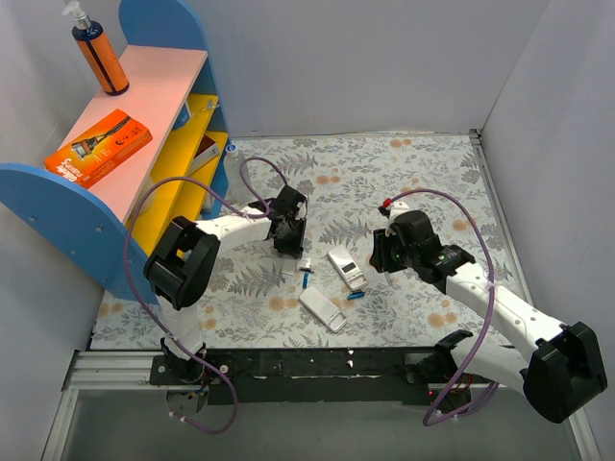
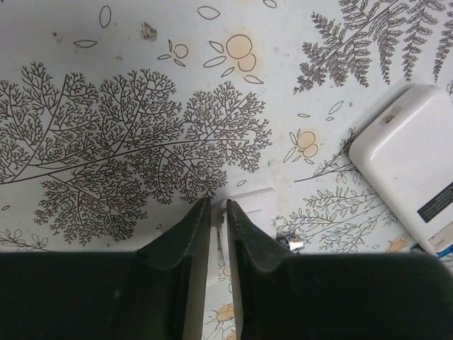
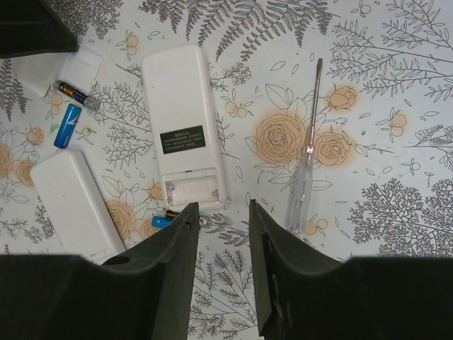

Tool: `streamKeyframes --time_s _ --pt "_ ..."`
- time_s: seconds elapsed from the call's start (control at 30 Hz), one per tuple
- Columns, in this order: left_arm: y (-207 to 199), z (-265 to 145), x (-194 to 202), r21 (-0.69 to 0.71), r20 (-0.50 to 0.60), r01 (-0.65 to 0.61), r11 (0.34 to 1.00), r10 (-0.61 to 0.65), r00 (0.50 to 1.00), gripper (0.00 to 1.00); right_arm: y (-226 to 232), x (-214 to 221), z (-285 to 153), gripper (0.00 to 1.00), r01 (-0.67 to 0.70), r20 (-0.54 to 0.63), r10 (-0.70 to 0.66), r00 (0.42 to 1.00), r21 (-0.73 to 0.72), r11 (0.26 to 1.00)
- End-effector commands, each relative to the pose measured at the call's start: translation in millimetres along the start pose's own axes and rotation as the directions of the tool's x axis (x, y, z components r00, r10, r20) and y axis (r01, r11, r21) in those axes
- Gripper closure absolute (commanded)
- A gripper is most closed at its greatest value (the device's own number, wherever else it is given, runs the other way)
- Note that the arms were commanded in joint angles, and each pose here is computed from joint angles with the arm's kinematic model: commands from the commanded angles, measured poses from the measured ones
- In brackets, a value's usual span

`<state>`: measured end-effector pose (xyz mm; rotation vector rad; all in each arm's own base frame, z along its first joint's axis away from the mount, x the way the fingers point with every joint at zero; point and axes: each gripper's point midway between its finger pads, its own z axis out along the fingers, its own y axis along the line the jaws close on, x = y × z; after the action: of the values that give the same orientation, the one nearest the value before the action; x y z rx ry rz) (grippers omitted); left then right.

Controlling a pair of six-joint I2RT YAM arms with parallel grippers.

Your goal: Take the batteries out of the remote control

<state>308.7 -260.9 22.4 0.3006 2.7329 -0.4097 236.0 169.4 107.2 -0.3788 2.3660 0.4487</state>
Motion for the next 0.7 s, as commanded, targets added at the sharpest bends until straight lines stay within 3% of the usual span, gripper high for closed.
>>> streamKeyframes --time_s 0.0,0.1,0.2,0.43,0.67 --pt "9 -6 14 -0.030 -0.033 -0.024 0.999 0.023 0.999 0.88 4 -7 -4 0.59 0.000 0.028 0.001 1.000 -0.017 1.000" --pt "7 -6 8 -0.033 -0.015 -0.009 0.999 0.009 1.000 1.00 4 -6 -4 0.59 -0.002 0.028 0.002 1.000 -0.018 1.000" --pt "4 -12 -7 -0.042 0.044 0.019 0.999 -0.017 0.999 1.00 4 -7 -3 0.59 -0.003 0.027 0.004 1.000 -0.019 1.000" --pt "0 -43 -57 -0.054 0.299 0.041 0.998 -0.023 0.954 1.00 4 -6 -2 0.59 0.003 0.024 -0.002 1.000 -0.018 1.000" --pt "-5 -52 -70 -0.100 0.410 0.008 0.995 0.034 0.911 1.00 3 -6 1 0.59 0.007 0.018 -0.007 1.000 -0.016 1.000"
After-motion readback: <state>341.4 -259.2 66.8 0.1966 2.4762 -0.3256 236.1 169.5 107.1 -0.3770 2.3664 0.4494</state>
